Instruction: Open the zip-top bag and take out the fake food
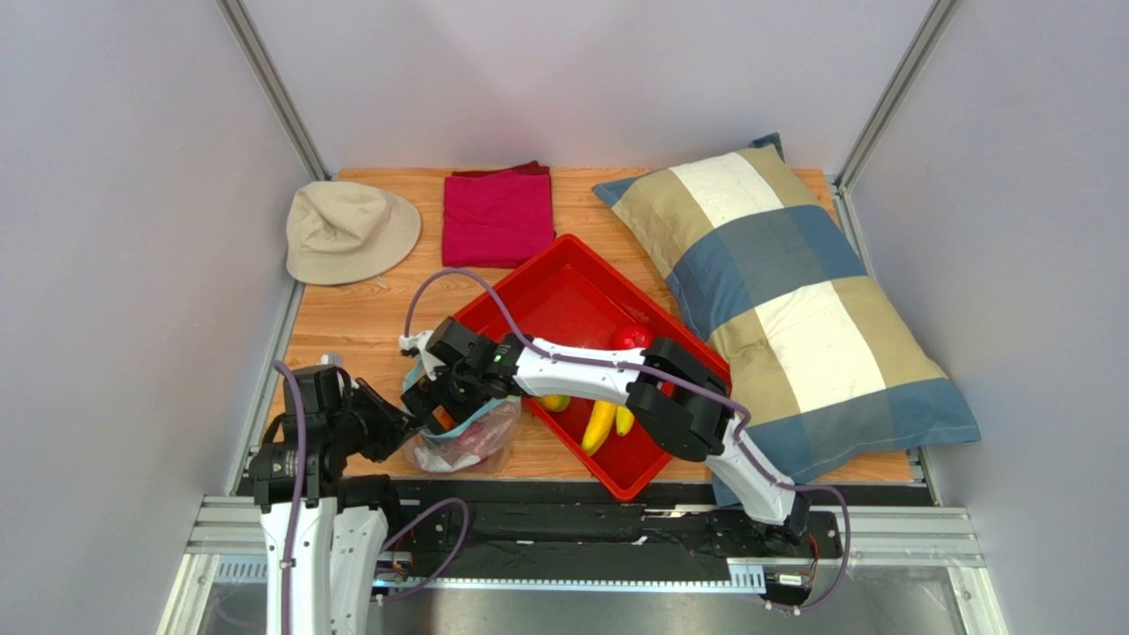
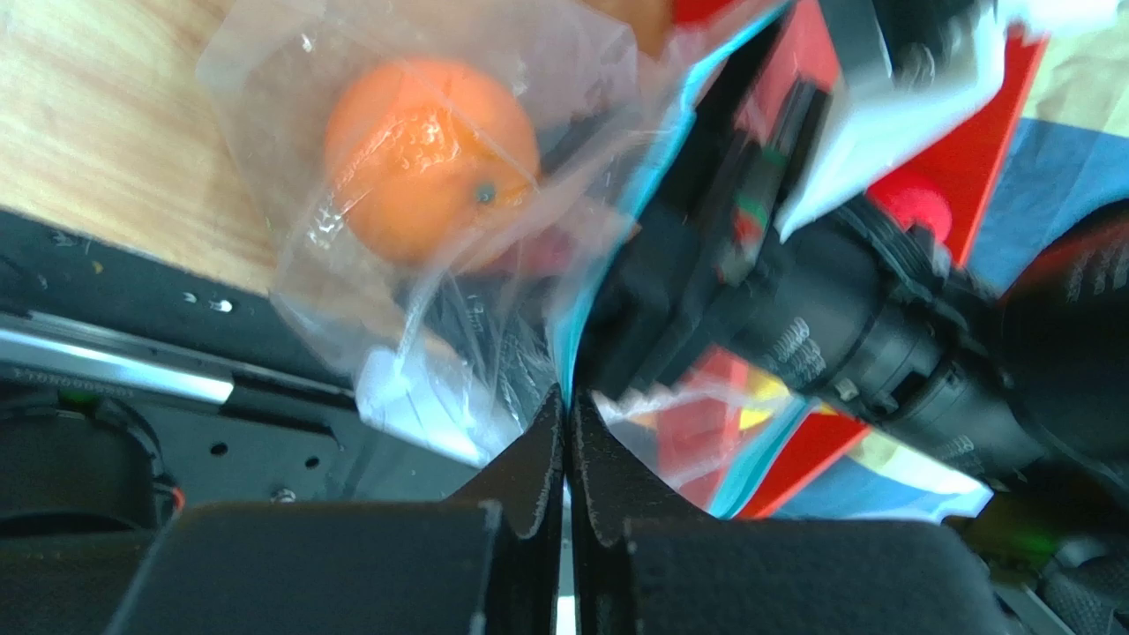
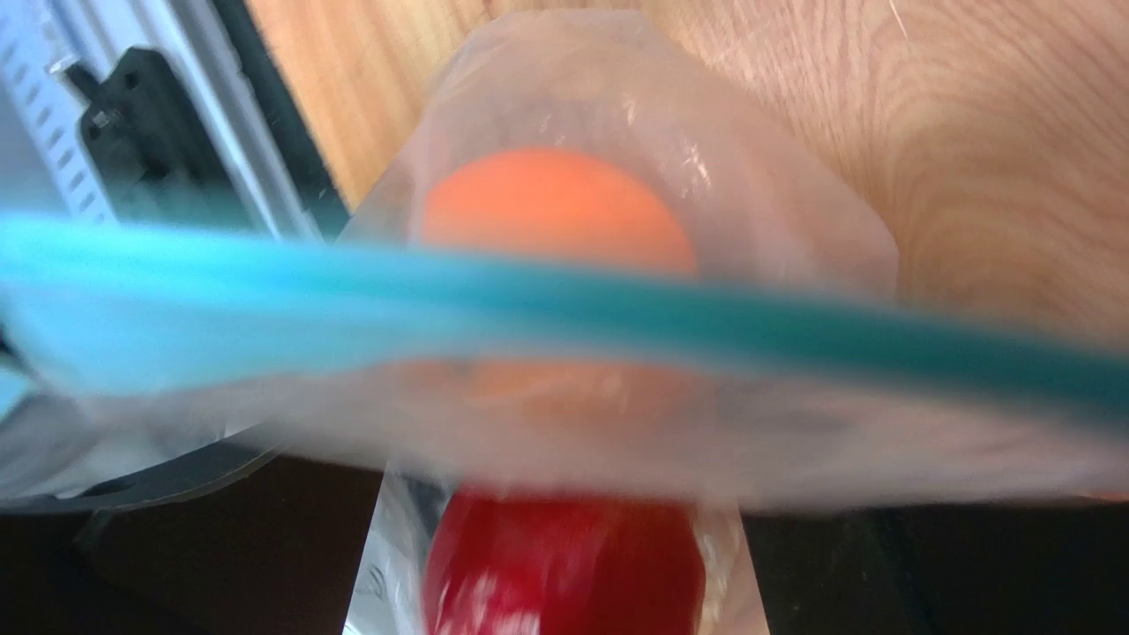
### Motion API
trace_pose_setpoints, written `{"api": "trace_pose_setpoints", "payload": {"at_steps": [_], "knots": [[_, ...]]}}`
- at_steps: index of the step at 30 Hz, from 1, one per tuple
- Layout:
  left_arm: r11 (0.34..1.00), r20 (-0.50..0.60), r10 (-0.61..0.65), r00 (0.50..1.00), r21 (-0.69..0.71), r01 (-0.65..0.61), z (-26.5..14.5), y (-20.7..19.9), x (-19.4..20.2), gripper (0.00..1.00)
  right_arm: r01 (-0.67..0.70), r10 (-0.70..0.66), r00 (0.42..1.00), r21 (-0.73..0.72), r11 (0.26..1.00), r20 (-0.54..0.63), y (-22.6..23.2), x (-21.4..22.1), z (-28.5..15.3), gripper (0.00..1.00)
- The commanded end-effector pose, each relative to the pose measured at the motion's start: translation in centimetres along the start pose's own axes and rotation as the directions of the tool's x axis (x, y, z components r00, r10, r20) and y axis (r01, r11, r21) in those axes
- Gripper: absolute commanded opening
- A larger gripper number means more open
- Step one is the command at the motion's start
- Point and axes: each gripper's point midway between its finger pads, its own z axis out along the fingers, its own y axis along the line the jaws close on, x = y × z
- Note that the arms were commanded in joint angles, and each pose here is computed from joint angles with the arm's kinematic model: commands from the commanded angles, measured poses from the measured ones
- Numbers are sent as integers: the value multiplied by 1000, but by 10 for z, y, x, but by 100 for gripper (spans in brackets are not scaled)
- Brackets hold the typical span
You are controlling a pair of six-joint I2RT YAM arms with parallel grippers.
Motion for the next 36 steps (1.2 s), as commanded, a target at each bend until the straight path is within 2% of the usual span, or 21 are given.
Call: {"api": "trace_pose_setpoints", "payload": {"at_steps": [1, 5, 7, 8, 9, 12, 14, 15, 17, 25, 31, 34, 36], "knots": [[996, -49, -1, 999, 93, 5, -5, -13, 13, 0, 10, -11, 998, 16, 1000, 57, 7, -9, 34, 96], [996, -34, 3, 999, 84, 0, -9, -13, 10, 0, 45, -45, 996, 2, 999, 81, 14, -21, 24, 88], [997, -27, 7, 1000, 83, -5, -9, -14, 9, 0, 63, -64, 992, 12, 998, 107, 14, -26, 16, 80], [996, -22, 7, 1000, 86, -6, -10, -15, 7, 0, 72, -73, 989, 9, 997, 128, 19, -34, 6, 73], [996, -14, 7, 1000, 88, -5, -10, -16, 6, 0, 78, -77, 989, -7, 997, 123, 23, -35, 1, 53], [996, 3, 9, 1000, 89, -9, -11, -19, 0, 0, 91, -87, 990, -25, 996, 111, 33, -39, -21, 34], [995, 24, 27, 999, 96, -29, -15, -25, -6, 0, 99, -99, 989, -2, 995, 107, 33, -41, -34, 28], [995, 39, 34, 999, 90, -37, -17, -26, -9, 0, 108, -108, 990, 10, 994, 92, 32, -40, -46, 20], [994, 70, 58, 996, 91, -64, -24, -33, -18, 0, 114, -117, 991, 45, 992, 69, 29, -36, -59, 12], [986, 159, 107, 981, 111, -126, -43, -53, -39, 0, 115, -124, 989, 100, 988, 82, 28, -40, -106, 1], [985, 143, 106, 984, 121, -123, -40, -51, -34, 0, 103, -113, 991, 128, 986, 70, 23, -41, -131, 0], [985, 135, 106, 985, 125, -123, -39, -50, -33, 0, 115, -124, 986, 90, 989, 107, 34, -46, -152, 0], [985, 137, 107, 985, 121, -123, -38, -51, -34, 0, 124, -124, 983, 13, 992, 134, 50, -50, -168, 0]]}}
